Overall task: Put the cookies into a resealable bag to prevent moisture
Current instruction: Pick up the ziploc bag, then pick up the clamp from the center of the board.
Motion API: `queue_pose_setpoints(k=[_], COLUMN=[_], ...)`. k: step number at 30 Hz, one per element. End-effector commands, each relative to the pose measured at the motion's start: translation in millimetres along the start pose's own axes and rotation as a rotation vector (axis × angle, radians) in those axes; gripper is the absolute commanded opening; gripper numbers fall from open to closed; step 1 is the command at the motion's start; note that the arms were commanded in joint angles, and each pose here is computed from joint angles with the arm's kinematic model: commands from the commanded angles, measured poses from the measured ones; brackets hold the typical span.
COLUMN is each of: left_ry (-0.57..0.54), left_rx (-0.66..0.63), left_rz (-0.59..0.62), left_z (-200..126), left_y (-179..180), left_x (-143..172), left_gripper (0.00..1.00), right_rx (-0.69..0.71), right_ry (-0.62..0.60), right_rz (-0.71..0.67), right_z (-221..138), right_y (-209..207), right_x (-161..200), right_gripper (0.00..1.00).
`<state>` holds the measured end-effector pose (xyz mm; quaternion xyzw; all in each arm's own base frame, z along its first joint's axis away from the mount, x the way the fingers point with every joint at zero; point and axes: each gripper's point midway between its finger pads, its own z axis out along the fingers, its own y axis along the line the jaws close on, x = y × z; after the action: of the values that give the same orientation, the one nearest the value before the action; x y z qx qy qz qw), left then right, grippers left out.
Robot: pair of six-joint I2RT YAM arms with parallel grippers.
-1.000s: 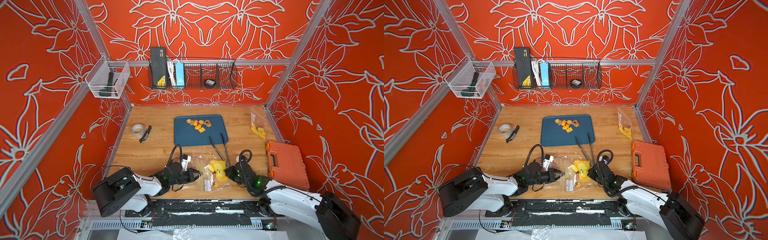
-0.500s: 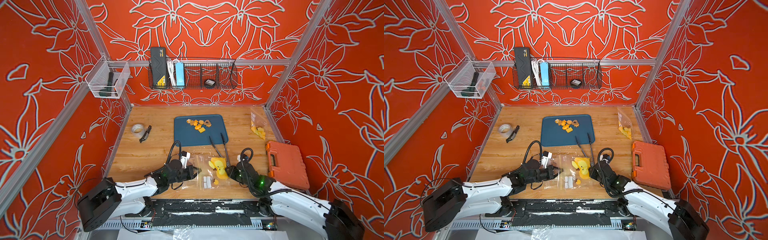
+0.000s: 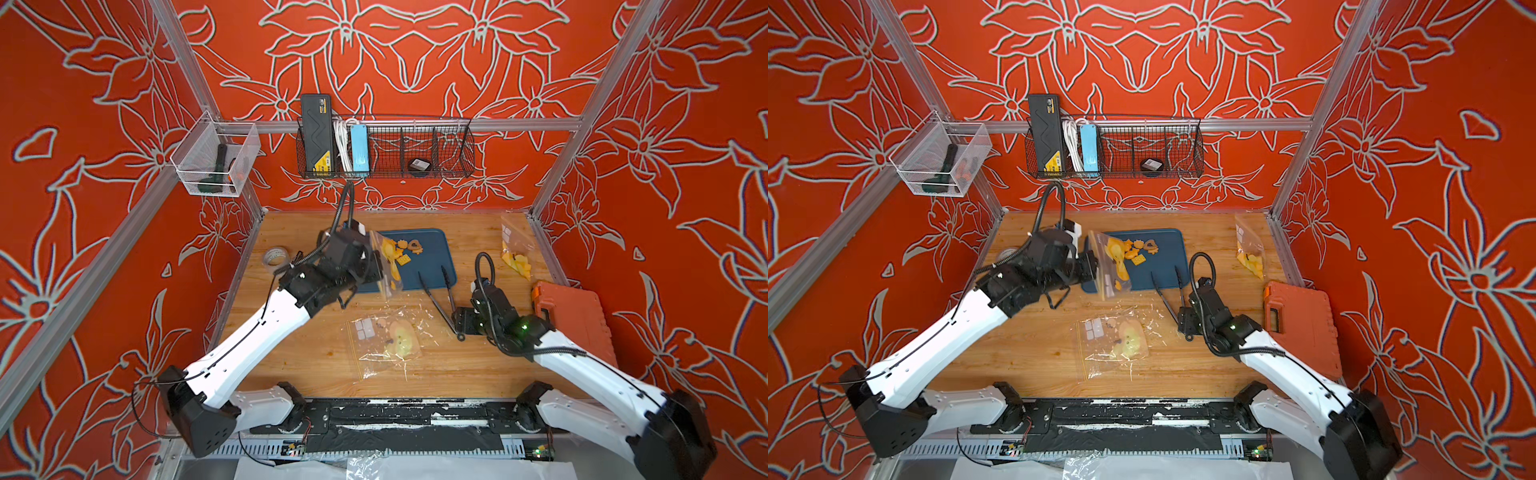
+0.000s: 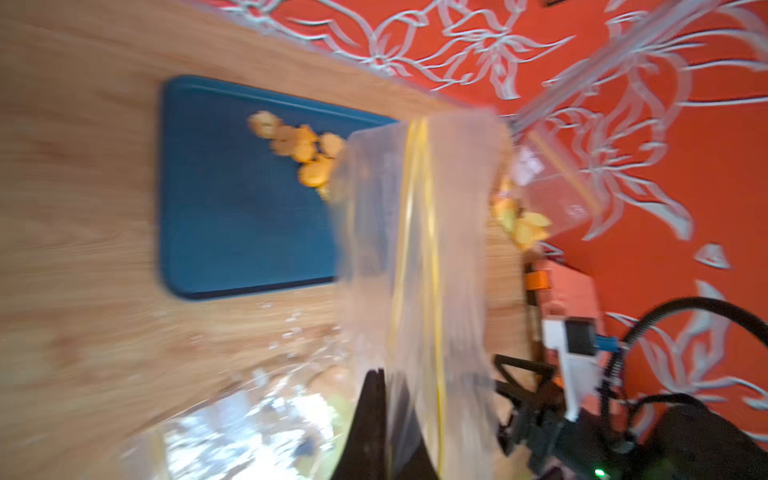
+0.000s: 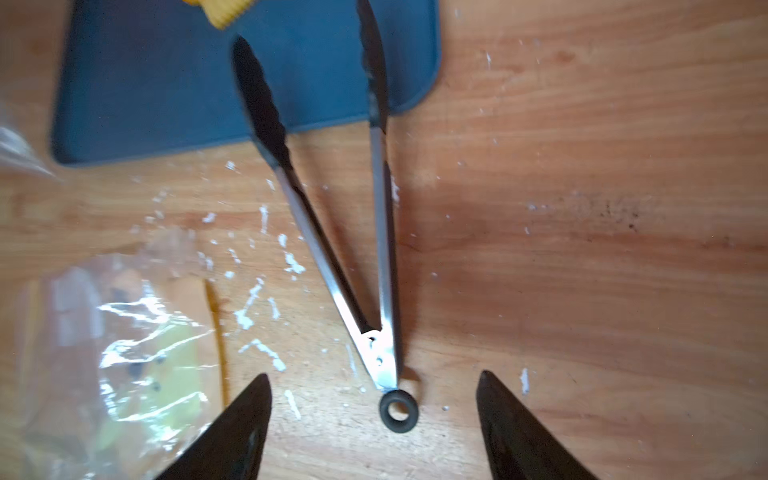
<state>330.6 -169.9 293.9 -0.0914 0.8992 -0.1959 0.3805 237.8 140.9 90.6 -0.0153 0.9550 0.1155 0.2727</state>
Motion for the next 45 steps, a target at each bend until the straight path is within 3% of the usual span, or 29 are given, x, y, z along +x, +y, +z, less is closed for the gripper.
queue_pose_setpoints(k=[1, 2, 4, 7, 10, 13, 17, 23, 30, 45], left_ry=[0.169, 0.167, 0.13, 0.122, 0.183, 0.271, 0.321, 0.368, 0.302, 0.272], left_rx=[-0.498, -0.592, -0.719, -0.776, -0.789, -0.694, -0.423, -0.232, -0.09, -0.053], left_rz=[0.104, 0.109, 0.111, 0.113, 0.18, 0.257, 0.267, 0.204, 0.129, 0.078], left_z=[-19, -25, -34, -32, -2, 44, 100, 137, 137, 136], left_y=[116, 136, 164, 178, 175, 151, 114, 106, 108, 123], left_x=[3, -7, -23, -31, -23, -3, 19, 34, 32, 35], left_gripper=[0.0, 0.0, 0.0, 0.0, 0.0, 0.0, 0.0, 0.0, 0.0, 0.0], right_rx=[0.009, 0.013, 0.04, 0.09, 0.13, 0.09, -0.018, 0.025, 0.07, 0.098], right_ry=[0.078, 0.082, 0.103, 0.137, 0.177, 0.228, 0.243, 0.185, 0.196, 0.127], right_rz=[-0.05, -0.058, -0.093, -0.143, -0.163, -0.194, -0.246, -0.28, -0.327, -0.301], right_z=[0, 0, 1, 3, 6, 16, 31, 53, 73, 98], right_y=[6, 8, 6, -2, -10, -3, 15, 12, 8, 8], right_x=[-2, -6, -8, -7, -2, 7, 11, -3, -6, -16], right_gripper=[0.88, 0.98, 0.98, 0.98, 0.92, 0.91, 0.93, 0.91, 0.86, 0.74])
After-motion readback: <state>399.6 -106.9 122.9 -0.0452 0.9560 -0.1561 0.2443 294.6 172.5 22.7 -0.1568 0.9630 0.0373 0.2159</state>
